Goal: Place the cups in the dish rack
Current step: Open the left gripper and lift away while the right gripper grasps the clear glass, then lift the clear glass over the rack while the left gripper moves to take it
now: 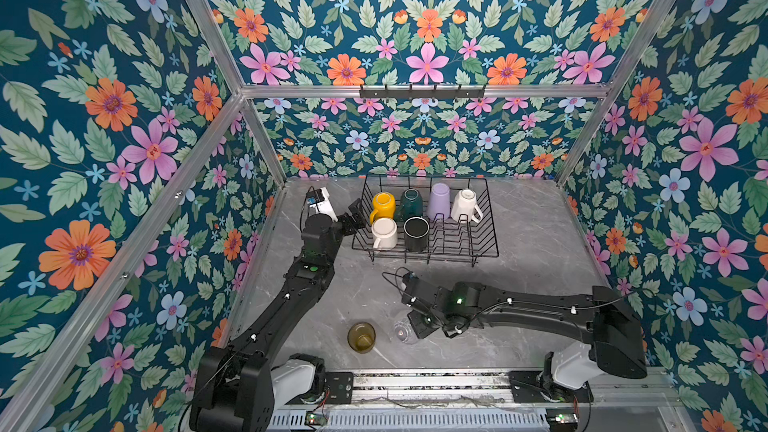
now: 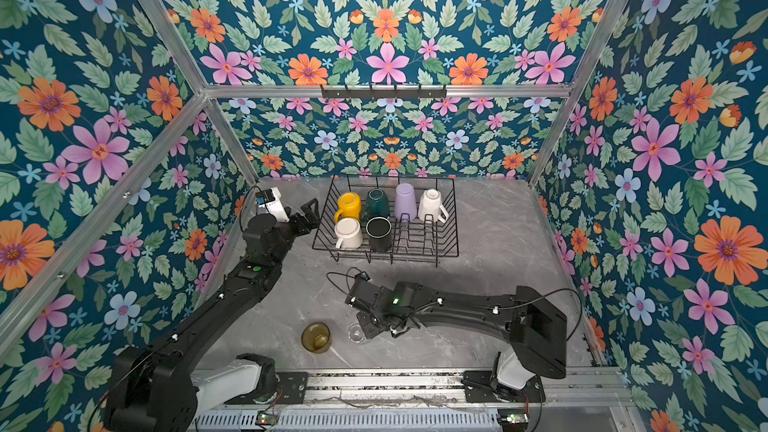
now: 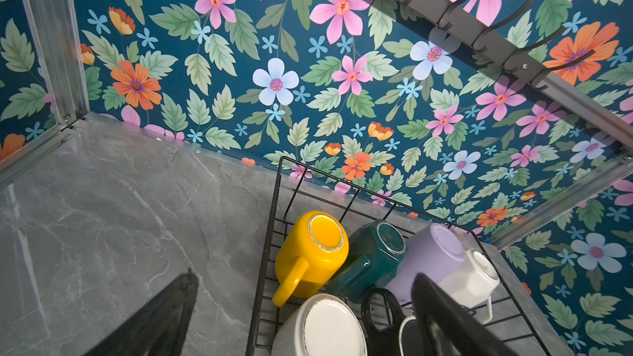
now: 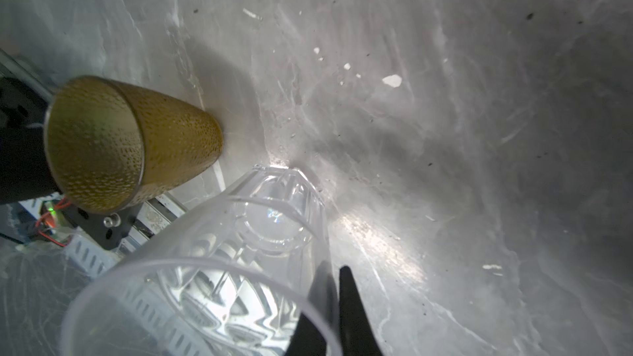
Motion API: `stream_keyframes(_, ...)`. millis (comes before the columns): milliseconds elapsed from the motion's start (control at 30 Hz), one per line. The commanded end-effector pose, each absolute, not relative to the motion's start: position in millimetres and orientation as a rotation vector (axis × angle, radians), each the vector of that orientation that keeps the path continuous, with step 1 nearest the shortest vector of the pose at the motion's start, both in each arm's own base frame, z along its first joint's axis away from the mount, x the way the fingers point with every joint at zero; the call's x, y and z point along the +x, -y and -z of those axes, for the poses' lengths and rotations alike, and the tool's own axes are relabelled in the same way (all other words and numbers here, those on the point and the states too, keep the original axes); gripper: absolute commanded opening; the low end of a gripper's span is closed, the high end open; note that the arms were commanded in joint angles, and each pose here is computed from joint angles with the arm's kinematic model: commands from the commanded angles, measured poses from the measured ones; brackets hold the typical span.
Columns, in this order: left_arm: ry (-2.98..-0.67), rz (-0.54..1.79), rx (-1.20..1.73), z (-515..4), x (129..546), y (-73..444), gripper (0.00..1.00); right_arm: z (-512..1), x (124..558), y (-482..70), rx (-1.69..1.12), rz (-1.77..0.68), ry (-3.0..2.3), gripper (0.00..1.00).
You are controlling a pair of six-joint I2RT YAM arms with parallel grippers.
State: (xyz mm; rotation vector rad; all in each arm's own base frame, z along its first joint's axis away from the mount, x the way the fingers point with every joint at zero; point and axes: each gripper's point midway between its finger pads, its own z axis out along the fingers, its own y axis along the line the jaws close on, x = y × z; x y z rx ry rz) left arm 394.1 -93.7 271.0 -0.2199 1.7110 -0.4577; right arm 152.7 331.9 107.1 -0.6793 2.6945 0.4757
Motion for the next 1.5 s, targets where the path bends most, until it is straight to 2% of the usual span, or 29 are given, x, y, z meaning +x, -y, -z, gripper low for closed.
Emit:
stream_keyframes(0,-1.649,0.533,-0.154,-287,393,106,1.00,-124,162,-325,-0.567,-0.635,-2.677,0.00)
stream_keyframes(167,-1.532,0.792,0.159,-316,371,160,1.00,-155,190,-292,-0.345,-0.893,-2.593,0.00)
stream_keyframes(333,-1.369,1.136,0.511,-341,324,213,0.99,-192,222,-251,-0.100,-1.133,-2.428,0.00)
stream_keyframes(433,-1.286,1.251,0.644,-349,298,232,0.98,-215,238,-229,0.003,-1.245,-2.317,0.00)
stream_keyframes(667,-1.336,1.180,0.816,-332,282,267,0.98,-258,269,-193,0.152,-1.501,-2.074,0.00)
stream_keyframes(967,-1.331,1.257,1.003,-319,255,299,0.98,-295,278,-203,0.048,-1.693,-1.946,0.00)
stream_keyframes(1467,-1.256,1.344,1.132,-325,232,323,0.99,-305,272,-211,-0.044,-1.755,-1.920,0.00)
